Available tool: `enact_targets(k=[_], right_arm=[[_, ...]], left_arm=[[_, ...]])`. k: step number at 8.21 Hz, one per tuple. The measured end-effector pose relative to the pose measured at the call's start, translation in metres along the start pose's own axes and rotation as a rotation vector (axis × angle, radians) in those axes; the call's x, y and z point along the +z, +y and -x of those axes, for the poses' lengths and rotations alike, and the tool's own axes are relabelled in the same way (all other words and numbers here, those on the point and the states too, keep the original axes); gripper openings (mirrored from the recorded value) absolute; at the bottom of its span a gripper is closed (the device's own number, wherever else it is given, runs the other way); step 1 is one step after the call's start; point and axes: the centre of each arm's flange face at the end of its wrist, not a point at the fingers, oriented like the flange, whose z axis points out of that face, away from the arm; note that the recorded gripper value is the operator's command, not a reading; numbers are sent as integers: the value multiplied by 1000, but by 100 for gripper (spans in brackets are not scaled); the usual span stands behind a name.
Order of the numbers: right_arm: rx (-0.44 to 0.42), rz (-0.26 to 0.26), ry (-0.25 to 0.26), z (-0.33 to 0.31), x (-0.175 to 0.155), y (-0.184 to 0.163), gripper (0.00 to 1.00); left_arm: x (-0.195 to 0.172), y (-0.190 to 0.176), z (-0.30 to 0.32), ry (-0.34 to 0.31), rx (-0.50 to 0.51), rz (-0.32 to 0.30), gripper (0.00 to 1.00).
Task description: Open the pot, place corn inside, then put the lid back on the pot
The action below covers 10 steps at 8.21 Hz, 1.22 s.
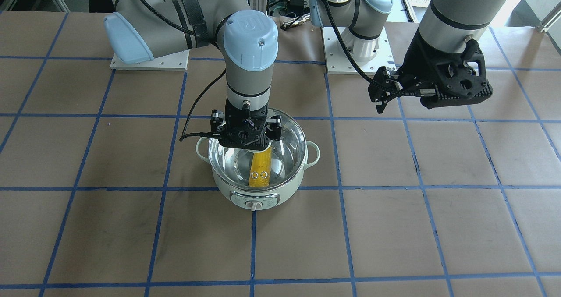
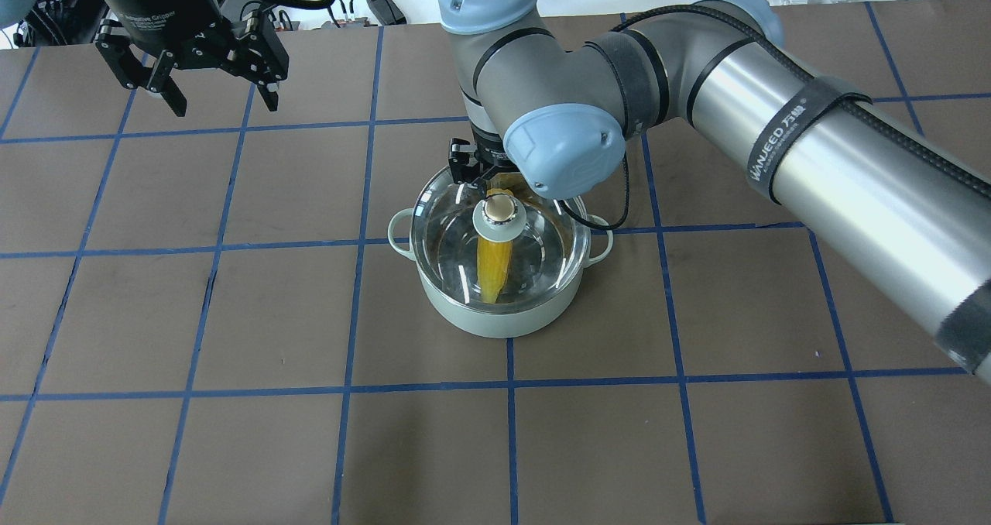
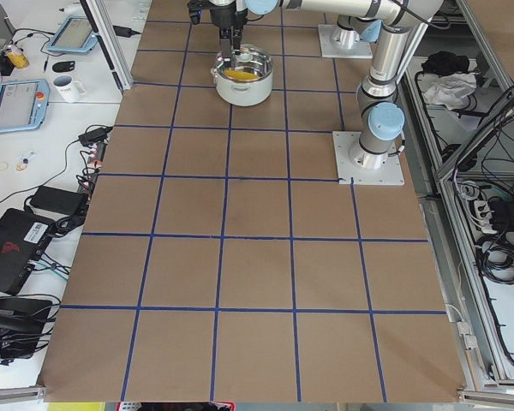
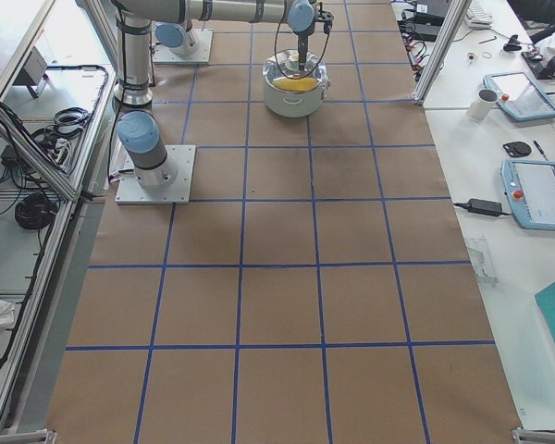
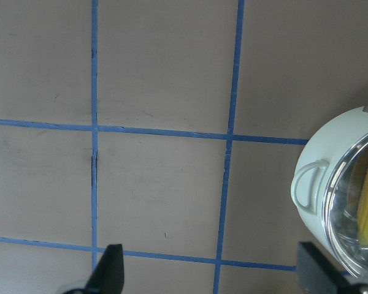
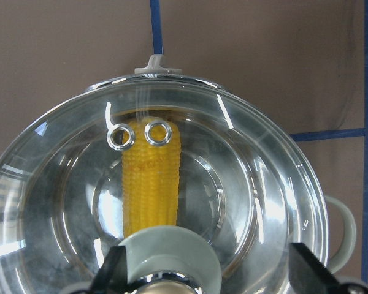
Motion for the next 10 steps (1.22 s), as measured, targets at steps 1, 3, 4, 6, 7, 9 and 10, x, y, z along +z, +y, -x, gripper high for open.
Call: enact_targets(k=[1,3,4,6,7,9,10], right_arm=[[1,-1,-1,0,-1,0,94],[4,-9,-6,-1,-5,0,95],[4,-13,-9,-2,-8,0,95],[7,-17,-21,-2,-13,0,97],[9,-24,-27,-3,-19,1,98],[20,-43,-37,-12,-34,2,100],[31,-55,-43,-21,-46,3,100]], left_arm=[[0,0,0,0,0,0,100],[0,0,0,0,0,0,100],[0,0,0,0,0,0,100],[0,0,0,0,0,-1,100],[-1,0,0,0,0,-1,100],[-1,1,0,0,-1,-2,100],[-1,1,0,1,-1,-2,100]])
